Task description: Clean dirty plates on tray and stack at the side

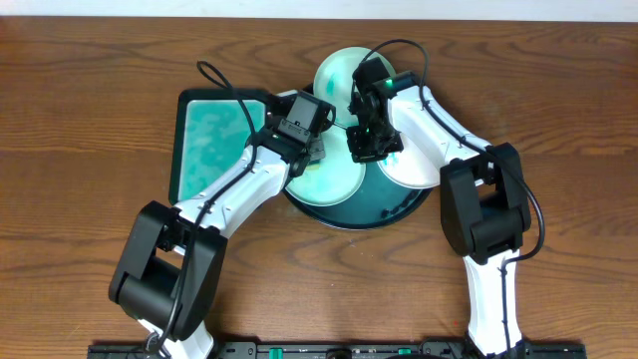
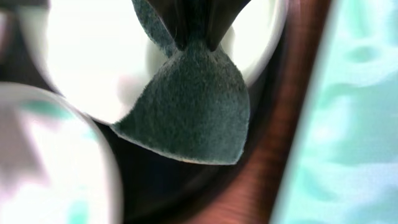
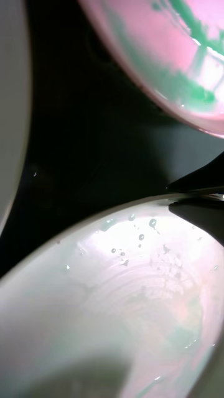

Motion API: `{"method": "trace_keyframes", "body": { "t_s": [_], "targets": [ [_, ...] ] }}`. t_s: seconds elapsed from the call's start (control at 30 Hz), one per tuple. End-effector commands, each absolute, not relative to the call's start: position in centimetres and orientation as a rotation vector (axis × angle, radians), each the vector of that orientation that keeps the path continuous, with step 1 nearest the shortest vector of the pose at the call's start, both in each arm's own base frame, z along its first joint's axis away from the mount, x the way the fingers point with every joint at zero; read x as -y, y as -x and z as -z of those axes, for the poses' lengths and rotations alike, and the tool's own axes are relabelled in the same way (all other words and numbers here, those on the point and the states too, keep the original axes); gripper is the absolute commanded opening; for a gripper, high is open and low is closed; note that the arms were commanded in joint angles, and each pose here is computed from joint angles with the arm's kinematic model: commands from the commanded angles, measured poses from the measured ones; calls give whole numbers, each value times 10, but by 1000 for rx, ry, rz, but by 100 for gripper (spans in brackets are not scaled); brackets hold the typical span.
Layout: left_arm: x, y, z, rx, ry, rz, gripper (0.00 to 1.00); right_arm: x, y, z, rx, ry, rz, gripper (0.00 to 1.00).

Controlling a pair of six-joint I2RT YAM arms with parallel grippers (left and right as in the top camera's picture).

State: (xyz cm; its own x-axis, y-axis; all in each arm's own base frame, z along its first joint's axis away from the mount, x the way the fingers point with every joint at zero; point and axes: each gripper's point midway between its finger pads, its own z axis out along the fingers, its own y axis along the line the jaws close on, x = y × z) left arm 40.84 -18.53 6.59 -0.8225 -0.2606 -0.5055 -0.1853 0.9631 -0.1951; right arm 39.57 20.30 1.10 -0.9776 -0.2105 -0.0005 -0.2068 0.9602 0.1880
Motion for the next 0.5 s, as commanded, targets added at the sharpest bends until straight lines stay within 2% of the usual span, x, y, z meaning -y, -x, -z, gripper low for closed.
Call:
{"method": "trace_keyframes", "body": {
  "t_s": [0.0, 0.2, 0.47],
  "targets": [
    [222, -391, -61, -2654, 255, 441, 7, -210, -390, -6, 3062, -353, 320, 1],
    [223, -387, -33, -2710, 263, 398, 7, -210, -390, -6, 3061, -354, 319, 1],
    [170, -390, -12, -2706, 302, 45, 7, -209, -388, -6, 3055, -351, 315, 1]
  ]
}}
